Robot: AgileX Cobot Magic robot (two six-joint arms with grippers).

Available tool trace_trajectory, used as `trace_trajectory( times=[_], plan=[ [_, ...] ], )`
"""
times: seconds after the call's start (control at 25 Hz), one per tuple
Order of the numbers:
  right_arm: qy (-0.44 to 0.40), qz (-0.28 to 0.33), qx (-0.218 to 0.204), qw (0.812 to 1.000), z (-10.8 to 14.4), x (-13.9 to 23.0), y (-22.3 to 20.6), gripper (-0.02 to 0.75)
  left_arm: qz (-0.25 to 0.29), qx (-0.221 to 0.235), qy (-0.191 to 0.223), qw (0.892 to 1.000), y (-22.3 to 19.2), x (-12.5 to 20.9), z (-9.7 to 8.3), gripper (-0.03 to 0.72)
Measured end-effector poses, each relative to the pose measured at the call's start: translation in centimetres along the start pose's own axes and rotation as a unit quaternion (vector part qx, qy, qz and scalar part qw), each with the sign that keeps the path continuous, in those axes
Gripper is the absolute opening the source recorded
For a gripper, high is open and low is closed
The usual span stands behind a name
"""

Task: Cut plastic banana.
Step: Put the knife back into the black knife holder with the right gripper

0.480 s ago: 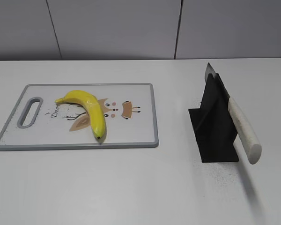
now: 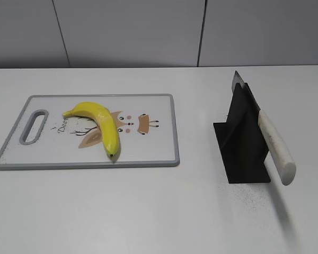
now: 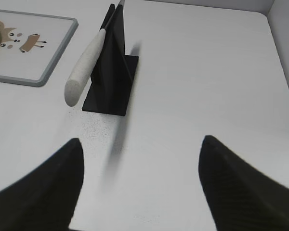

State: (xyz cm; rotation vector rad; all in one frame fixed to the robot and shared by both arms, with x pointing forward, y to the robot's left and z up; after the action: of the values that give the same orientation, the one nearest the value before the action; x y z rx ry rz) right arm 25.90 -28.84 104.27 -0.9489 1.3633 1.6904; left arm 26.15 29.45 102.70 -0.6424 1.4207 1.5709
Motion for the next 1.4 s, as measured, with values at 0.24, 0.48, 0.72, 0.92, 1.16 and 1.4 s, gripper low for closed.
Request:
trace_trajectory(
  times=[0.24, 0.48, 0.72, 0.92, 1.16, 1.4],
  plan=[
    [0.0, 0.0, 0.0, 1.0, 0.0, 0.0, 0.0, 0.559, 0.0, 0.0, 0.0, 1.0, 0.0, 0.0, 0.0, 0.525],
    [0.0, 0.0, 0.0, 1.0, 0.0, 0.0, 0.0, 0.559, 0.0, 0.0, 0.0, 1.0, 0.0, 0.0, 0.0, 0.525],
    [0.0, 0.0, 0.0, 1.0, 0.0, 0.0, 0.0, 0.558, 0.0, 0.0, 0.0, 1.0, 0.0, 0.0, 0.0, 0.525],
    [0.0, 0.0, 0.0, 1.0, 0.0, 0.0, 0.0, 0.558, 0.0, 0.0, 0.0, 1.0, 0.0, 0.0, 0.0, 0.525],
    [0.004, 0.003, 0.007, 1.0, -0.1, -0.6, 0.0, 0.558, 0.0, 0.0, 0.0, 1.0, 0.0, 0.0, 0.0, 0.525],
    [0.0, 0.07, 0.017, 0.997, 0.4, -4.7, -1.8, 0.556, 0.0, 0.0, 0.0, 1.0, 0.0, 0.0, 0.0, 0.525]
  ],
)
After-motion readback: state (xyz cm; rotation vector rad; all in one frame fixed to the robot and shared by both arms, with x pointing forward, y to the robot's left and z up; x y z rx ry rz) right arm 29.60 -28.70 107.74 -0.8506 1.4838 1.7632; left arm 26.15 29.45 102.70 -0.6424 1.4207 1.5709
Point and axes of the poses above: a point on each arm's last joint axis where the gripper is mounted, y pointing back along that axis away from the gripper, z along the wrist's bending axis when the last joint is at zero, x = y × z, the point moved 3 cm from there along -y, pointing out along that axis toward the gripper, and after that the axes turned 10 degrees about -y, right-handed, at the moved point
